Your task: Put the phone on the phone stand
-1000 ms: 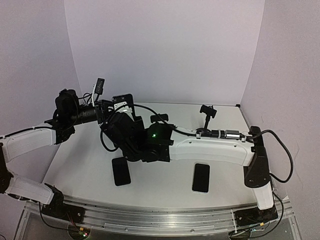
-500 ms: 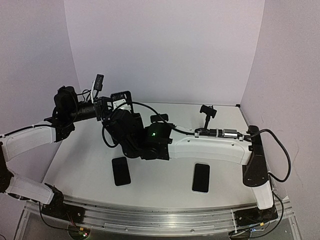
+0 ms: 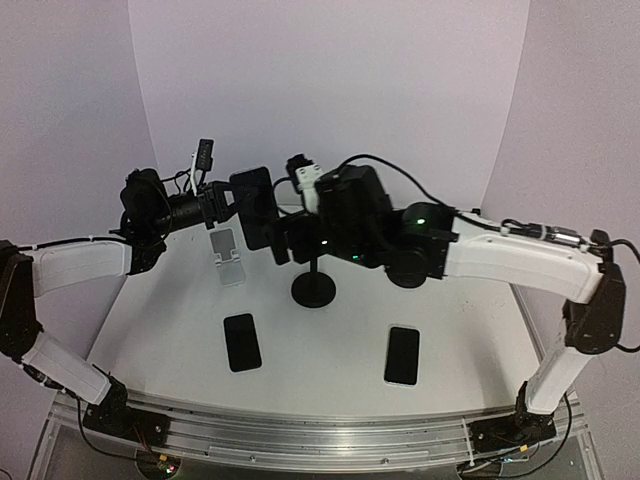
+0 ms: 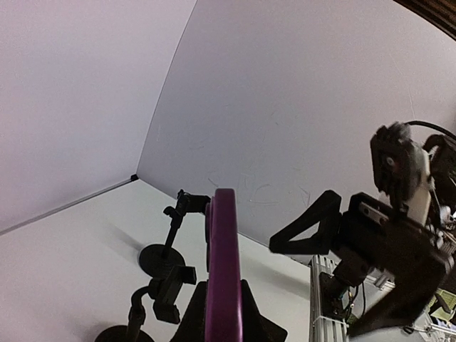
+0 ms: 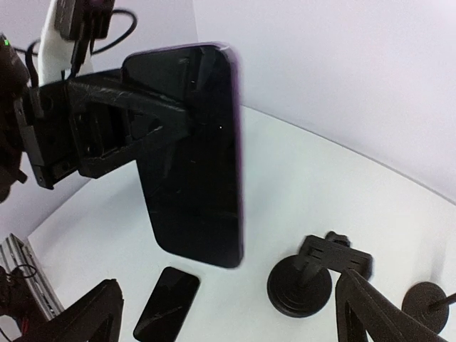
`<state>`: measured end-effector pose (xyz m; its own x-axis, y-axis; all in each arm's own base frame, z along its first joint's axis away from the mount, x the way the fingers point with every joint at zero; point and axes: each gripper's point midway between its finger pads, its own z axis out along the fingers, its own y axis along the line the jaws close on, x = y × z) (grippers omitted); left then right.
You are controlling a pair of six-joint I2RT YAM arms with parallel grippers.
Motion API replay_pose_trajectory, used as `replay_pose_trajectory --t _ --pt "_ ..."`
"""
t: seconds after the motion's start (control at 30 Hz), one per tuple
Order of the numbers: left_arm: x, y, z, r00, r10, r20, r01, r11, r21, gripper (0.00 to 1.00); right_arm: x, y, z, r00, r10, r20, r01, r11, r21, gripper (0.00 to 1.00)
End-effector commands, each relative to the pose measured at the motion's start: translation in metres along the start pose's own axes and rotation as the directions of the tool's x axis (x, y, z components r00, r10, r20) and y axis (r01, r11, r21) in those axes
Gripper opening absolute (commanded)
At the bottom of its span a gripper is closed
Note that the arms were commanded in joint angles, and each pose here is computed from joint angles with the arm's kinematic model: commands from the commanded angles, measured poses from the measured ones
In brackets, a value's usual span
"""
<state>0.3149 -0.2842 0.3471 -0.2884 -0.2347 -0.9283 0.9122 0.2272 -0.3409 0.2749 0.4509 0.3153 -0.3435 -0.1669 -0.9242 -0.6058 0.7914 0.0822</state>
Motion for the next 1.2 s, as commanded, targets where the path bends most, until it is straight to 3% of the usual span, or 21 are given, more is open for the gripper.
replay_pose_trajectory --t 0.0,0.13,0.27,0.5,0.83,1.17 --pt "-0.057 -0.024 0.012 0.969 0.187 0.161 -0.203 0.975 0.086 0.00 -0.005 -0.056 -0.038 0.977 0.211 0.033 -0.212 0.977 0.016 0.93" --pt "-0.066 -0.027 0.029 0.956 0.218 0.198 -0.241 0.965 0.103 0.00 0.025 -0.113 -0.033 0.955 0.295 0.027 -0.295 0.941 0.167 0.72" --pt "-0.069 -0.020 0.047 0.958 0.176 0.227 -0.202 0.975 0.096 0.00 0.038 -0.129 -0.014 0.972 0.232 0.027 -0.231 0.937 0.262 0.60" --pt "-0.070 -0.012 0.064 0.951 0.182 0.251 -0.207 0.975 0.077 0.00 0.049 -0.110 0.019 0.990 0.136 0.038 -0.140 0.976 0.165 0.54" --pt "-0.066 -0.011 0.077 0.944 0.194 0.268 -0.221 0.972 0.074 0.00 0.060 -0.119 0.041 0.996 0.077 0.038 -0.084 0.970 0.230 0.36" --pt "-0.060 -0.012 0.078 0.943 0.203 0.265 -0.230 0.970 0.078 0.00 0.063 -0.120 0.052 0.997 0.066 0.030 -0.071 0.970 0.231 0.31"
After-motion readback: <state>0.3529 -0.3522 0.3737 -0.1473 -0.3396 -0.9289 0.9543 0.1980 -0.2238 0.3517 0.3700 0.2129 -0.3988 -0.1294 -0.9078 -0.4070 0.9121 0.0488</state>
